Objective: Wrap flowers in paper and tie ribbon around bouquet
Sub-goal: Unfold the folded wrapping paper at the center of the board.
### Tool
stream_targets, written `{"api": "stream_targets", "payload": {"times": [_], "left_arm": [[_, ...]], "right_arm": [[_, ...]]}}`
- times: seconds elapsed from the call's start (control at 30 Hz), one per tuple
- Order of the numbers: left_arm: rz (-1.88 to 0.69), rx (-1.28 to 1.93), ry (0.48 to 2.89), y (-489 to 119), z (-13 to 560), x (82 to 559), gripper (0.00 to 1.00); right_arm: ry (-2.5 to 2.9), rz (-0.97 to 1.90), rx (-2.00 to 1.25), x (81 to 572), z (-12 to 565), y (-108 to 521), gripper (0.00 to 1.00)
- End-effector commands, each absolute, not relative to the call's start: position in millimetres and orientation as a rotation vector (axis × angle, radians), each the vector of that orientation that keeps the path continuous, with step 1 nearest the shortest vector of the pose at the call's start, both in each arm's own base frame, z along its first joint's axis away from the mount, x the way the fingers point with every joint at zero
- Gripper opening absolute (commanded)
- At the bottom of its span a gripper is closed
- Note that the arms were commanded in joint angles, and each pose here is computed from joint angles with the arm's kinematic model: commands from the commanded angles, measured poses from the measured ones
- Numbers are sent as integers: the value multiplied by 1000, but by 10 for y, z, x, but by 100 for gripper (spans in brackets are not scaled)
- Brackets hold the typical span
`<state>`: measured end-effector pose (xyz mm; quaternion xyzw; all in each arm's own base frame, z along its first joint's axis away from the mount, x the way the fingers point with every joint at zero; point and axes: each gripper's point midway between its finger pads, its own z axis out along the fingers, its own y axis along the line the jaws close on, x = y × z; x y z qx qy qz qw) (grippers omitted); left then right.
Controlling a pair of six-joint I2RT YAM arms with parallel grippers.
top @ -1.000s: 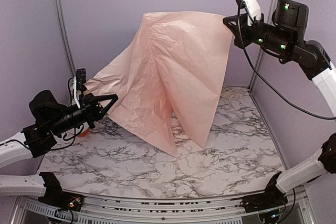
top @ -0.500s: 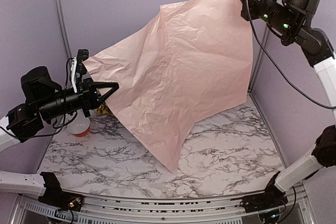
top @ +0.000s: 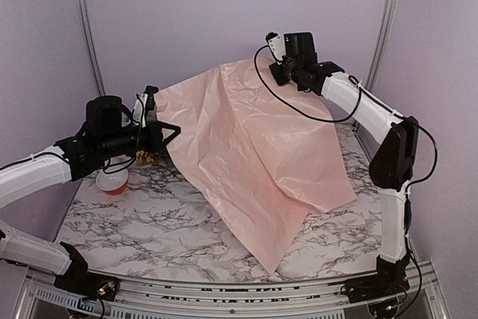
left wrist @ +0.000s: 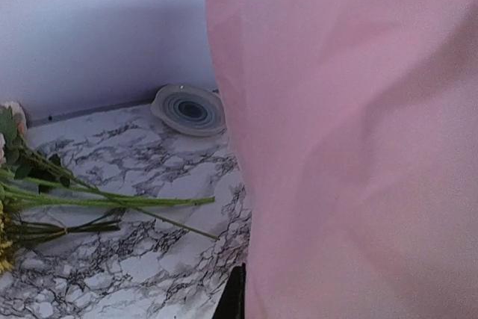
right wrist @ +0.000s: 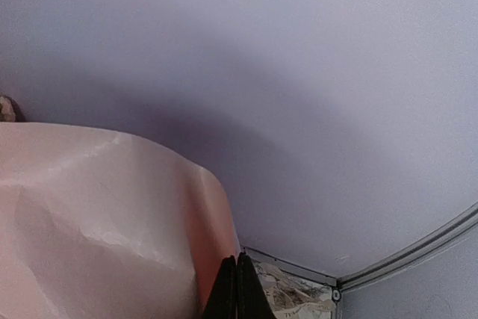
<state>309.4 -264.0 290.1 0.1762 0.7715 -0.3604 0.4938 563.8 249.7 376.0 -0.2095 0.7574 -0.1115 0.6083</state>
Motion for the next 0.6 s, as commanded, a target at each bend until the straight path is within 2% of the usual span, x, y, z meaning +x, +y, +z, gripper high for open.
{"api": "stream_targets", "payload": {"times": [0.0, 0.1, 0.17, 0.23, 0.3, 0.43, 0.57], "left_arm": [[-1003, 330, 2011, -2694, 2266, 3174, 0], [-968, 283, 2080, -2608, 1969, 3276, 0], [-941, 250, 2118, -2516, 1817, 3340, 0], [-919, 251, 2154, -2463, 1685, 3349, 0], [-854, 263, 2218, -2406, 1540, 3349, 0], [-775, 307, 2325, -2331, 1342, 3269, 0], [-691, 302, 2354, -2210, 1284, 3250, 0]], "right_arm": [[1773, -296, -426, 5839, 3470, 2465, 0], [1833, -347, -442, 6020, 3115, 2437, 20], [1881, -394, -458, 6089, 2921, 2374, 43], [1906, -441, -442, 6077, 2896, 2246, 60], [1933, -470, -425, 6041, 2889, 2083, 71], [2034, -487, -406, 5852, 2886, 1741, 81], [2106, -273, -445, 5400, 3104, 1816, 92]]}}
